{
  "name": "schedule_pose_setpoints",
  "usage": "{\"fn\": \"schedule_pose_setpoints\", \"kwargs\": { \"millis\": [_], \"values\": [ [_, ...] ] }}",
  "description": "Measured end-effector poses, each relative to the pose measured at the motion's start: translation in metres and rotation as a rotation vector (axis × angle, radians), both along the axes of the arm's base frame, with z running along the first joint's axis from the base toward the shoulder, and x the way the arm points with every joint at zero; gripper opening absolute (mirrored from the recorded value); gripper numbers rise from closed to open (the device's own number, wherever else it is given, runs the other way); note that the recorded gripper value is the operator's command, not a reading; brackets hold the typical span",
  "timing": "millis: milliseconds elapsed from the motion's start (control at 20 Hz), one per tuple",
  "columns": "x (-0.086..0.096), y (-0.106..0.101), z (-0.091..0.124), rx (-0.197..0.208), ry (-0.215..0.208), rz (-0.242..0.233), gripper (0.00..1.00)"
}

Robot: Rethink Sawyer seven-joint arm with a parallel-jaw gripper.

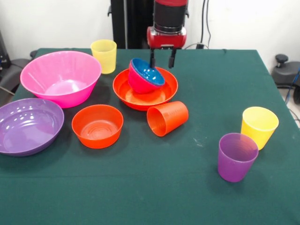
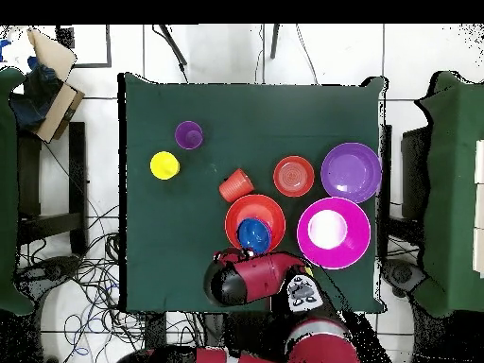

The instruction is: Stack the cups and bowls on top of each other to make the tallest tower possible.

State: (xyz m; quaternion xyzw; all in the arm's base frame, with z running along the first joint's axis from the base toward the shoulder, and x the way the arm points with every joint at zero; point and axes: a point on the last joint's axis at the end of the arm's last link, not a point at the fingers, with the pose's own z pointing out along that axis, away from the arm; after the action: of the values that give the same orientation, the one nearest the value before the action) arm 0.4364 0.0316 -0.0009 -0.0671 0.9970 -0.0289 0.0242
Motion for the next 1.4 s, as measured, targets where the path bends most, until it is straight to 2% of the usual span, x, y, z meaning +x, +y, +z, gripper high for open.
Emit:
{"fn": "schedule_pose_setpoints", "kwargs": {
  "millis": [350,550,700,800,1050,1300,1400],
  "values": [
    [0.025,-0.004,0.041,-0.025,-0.004,-0.033,1.00],
    [0.043,-0.007,0.077,-0.033,-0.007,-0.079,1.00],
    [0.049,-0.008,0.095,-0.037,-0.008,-0.101,1.00],
    [0.056,-0.009,0.117,-0.043,-0.011,-0.123,1.00],
    [0.069,-0.006,0.150,-0.048,-0.012,-0.142,1.00],
    [0.082,-0.008,0.161,-0.051,-0.009,-0.143,1.00],
    [0.095,-0.011,0.167,-0.048,-0.011,-0.146,1.00]
  ]
}}
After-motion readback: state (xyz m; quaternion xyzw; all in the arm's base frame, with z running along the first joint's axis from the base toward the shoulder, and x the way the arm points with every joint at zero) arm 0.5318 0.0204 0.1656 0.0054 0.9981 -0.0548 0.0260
